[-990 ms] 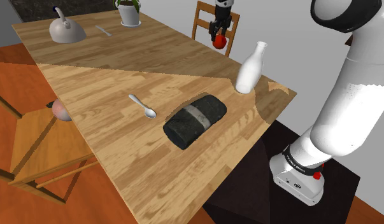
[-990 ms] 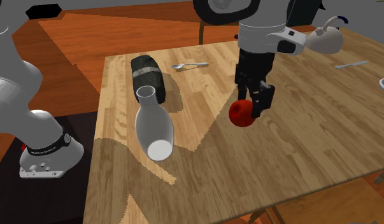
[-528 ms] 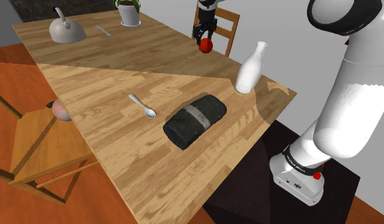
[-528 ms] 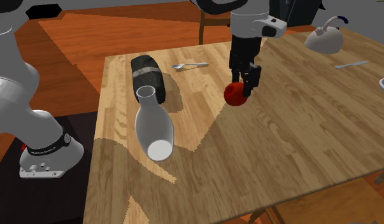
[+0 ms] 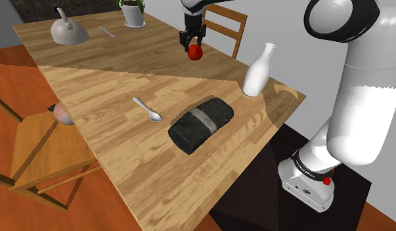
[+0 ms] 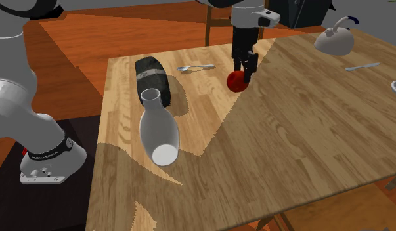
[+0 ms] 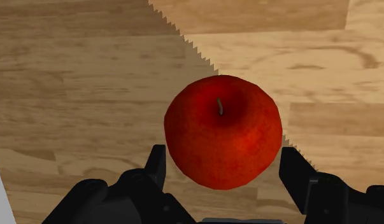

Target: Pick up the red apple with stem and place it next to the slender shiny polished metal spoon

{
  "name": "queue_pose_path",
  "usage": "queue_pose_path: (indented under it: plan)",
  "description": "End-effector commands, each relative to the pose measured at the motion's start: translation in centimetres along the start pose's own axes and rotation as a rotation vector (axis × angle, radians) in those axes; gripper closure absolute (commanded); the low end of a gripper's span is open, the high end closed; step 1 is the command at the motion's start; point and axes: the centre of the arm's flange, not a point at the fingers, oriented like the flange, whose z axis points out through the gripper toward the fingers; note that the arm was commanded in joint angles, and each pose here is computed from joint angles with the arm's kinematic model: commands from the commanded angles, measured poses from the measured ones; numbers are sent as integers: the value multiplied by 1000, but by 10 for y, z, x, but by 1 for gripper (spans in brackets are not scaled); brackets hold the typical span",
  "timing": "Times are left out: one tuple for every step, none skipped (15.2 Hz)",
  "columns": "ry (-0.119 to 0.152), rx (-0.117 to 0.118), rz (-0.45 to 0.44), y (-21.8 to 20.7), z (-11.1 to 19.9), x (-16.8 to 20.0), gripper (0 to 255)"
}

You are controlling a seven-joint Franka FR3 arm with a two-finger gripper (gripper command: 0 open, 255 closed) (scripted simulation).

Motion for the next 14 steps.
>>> queue_pose_path:
  plan:
    - [0, 0, 1, -27, -1, 5, 255]
    - [0, 0, 1, -40, 0, 8, 255]
    - [0, 0, 1, -53, 0, 10, 255]
    - [0, 0, 1, -66, 0, 13, 255]
    - [0, 0, 1, -79, 0, 16, 255]
    - [0, 0, 1, -92, 0, 19, 255]
    - [0, 0, 1, -104, 0, 22, 255]
    - [0, 0, 1, -117, 0, 25, 255]
    - [0, 0, 1, -130, 0, 28, 255]
    - [0, 0, 1, -143, 0, 30, 255]
    - [0, 0, 1, -156, 0, 33, 255]
    - [0, 0, 1, -169, 0, 36, 255]
    - [0, 0, 1, -182, 0, 39, 255]
    - [0, 0, 1, -194, 0, 42, 255]
